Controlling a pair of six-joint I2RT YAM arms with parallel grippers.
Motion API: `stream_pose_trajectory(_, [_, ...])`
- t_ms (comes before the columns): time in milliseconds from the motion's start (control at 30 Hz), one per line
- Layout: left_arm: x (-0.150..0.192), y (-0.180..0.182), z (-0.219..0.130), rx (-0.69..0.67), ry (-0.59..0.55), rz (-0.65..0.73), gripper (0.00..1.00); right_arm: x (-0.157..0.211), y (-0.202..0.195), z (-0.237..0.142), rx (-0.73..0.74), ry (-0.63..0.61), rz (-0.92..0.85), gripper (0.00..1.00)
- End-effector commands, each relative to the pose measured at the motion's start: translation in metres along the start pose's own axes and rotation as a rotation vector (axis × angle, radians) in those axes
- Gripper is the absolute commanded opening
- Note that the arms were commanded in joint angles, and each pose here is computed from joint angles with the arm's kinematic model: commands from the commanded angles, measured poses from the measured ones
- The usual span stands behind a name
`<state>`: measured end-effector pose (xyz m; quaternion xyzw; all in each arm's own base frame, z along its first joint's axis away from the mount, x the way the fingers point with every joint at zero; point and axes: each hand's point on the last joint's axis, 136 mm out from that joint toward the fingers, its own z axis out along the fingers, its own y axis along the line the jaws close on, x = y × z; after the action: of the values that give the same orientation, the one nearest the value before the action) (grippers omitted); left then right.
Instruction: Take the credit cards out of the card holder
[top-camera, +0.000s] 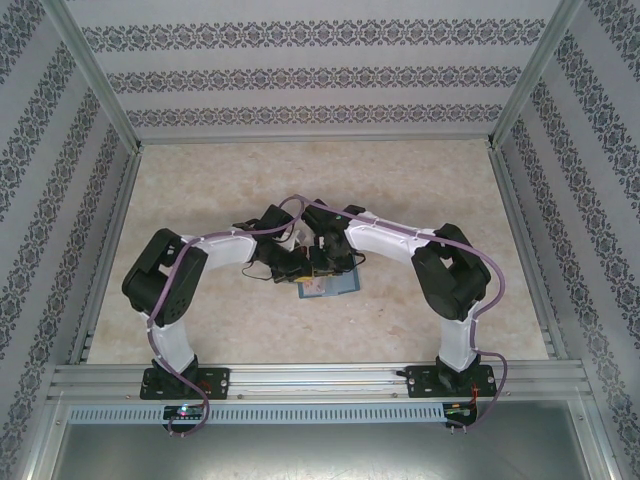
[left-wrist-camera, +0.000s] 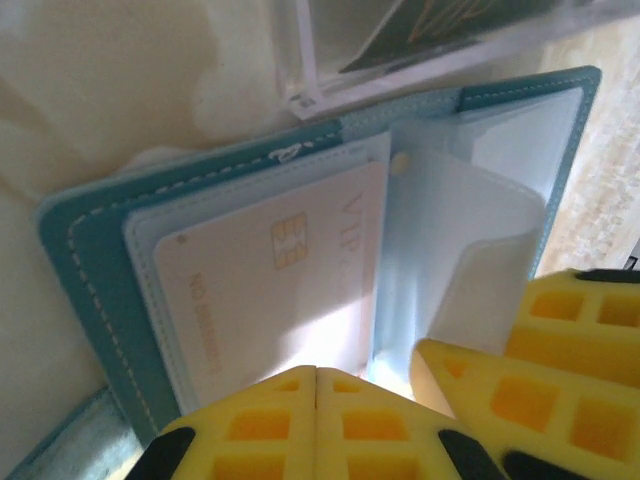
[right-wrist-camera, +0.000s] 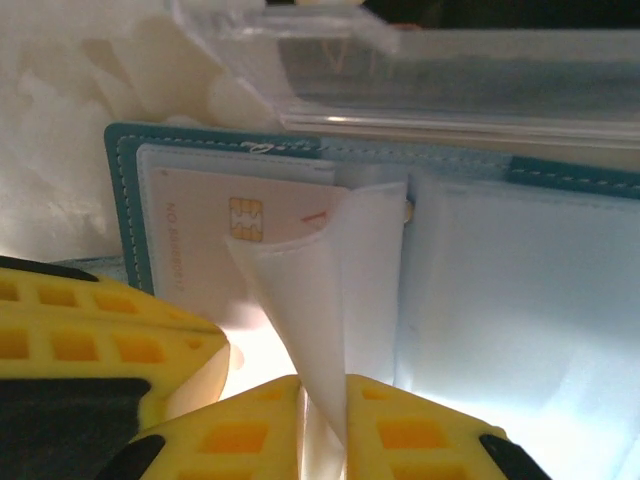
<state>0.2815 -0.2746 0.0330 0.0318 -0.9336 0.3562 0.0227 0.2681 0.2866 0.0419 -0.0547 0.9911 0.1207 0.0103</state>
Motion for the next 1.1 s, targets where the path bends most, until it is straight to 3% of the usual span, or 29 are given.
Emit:
stream_pose_trajectory(0, [-0.003,-0.003,0.01,0.01,0.01,0.008,0.0,0.002,-0.001,-0.014,-0.009,-0.014,-0.01,0.19])
stream_pose_trajectory(367, [0.004,0.017,0.014,-0.057,0.026,-0.002,0.0,-0.002,-0.041,-0.035,0.179,-0.044,-0.041,0.34])
stream_pose_trajectory(700, [0.004,0.017,0.012,-0.062,0.024,-0.002,0.0,-0.002,-0.071,-0.047,0.219,-0.056,-0.014,0.32])
stream_pose_trajectory(1067, [0.0,0.002,0.003,-0.045,0.005,0.012,0.0,0.002,-0.077,-0.033,0.188,-0.035,0.005,0.3])
